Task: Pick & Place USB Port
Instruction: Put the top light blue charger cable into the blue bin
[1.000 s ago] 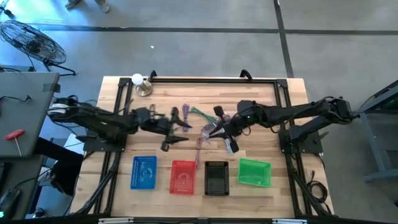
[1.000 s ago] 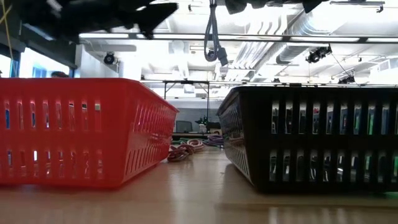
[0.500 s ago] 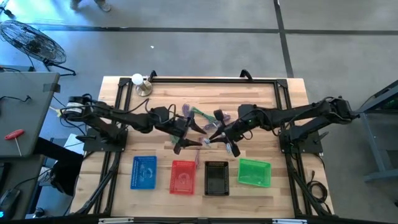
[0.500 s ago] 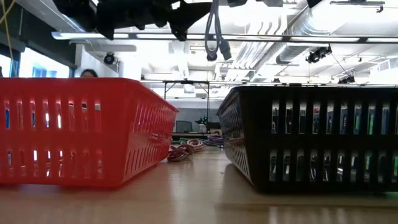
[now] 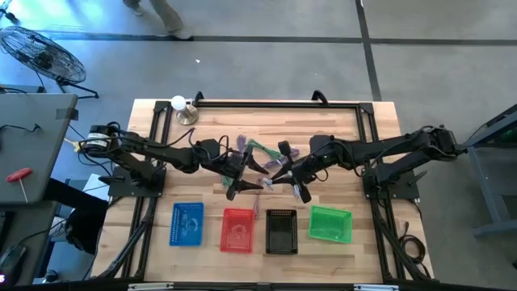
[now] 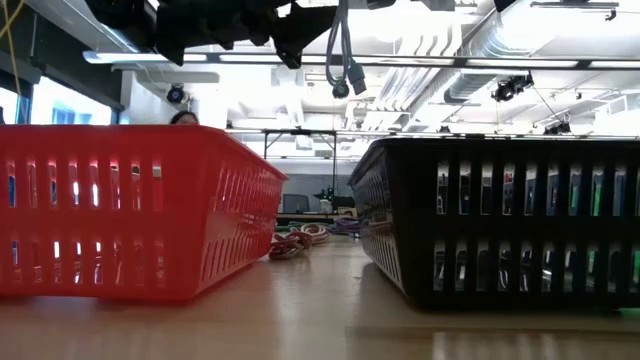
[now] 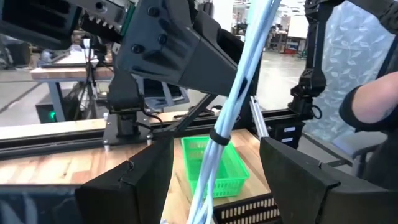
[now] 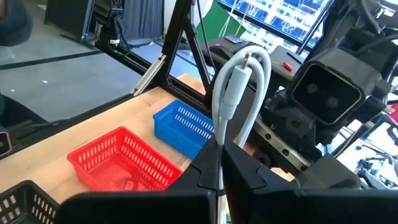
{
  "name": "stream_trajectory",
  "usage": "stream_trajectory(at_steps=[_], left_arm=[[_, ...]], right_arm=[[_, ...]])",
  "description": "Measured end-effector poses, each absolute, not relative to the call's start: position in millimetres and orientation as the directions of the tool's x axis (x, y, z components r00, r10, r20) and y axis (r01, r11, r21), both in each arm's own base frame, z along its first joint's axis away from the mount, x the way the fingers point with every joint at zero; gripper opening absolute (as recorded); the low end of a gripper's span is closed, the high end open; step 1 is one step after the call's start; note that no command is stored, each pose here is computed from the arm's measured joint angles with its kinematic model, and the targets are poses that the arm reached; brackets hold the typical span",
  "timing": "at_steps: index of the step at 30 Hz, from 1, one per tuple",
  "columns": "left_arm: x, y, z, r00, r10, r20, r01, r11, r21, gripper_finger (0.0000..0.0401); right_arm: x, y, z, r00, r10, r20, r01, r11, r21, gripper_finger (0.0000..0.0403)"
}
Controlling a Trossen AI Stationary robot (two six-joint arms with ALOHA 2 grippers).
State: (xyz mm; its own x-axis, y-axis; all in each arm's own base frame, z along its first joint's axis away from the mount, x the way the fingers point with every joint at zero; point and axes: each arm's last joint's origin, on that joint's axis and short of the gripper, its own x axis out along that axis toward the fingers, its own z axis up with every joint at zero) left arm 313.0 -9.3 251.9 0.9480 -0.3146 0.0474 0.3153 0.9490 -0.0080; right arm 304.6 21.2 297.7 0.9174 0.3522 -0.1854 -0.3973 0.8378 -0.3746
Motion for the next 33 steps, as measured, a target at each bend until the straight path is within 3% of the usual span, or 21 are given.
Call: stream_trajectory(at_steps=[18, 25, 29, 33], left_arm=[[315.1, -8.6, 253.1, 0.954, -0.292, 0.073, 0.290, 0.957, 0.026, 0.0232], [334.9, -8.4, 250.1, 0.956, -0.289, 0.056, 0.287, 0.957, 0.032, 0.0226], [342.3, -8.5, 251.7, 0.955, -0.289, 0.061, 0.283, 0.955, 0.082, 0.0175], [342.3, -8.5, 250.8, 0.956, -0.290, 0.051, 0.283, 0.952, 0.118, 0.0074]], right_arm=[[305.4, 19.9, 299.7, 0.935, 0.312, -0.167, -0.354, 0.836, -0.419, 0.0000], [305.5, 19.9, 300.1, 0.936, 0.312, -0.163, -0.352, 0.831, -0.431, 0.0000], [305.4, 19.9, 300.0, 0.936, 0.312, -0.164, -0.352, 0.831, -0.431, 0.0000], [305.2, 19.9, 298.6, 0.934, 0.311, -0.178, -0.358, 0.831, -0.426, 0.0000]])
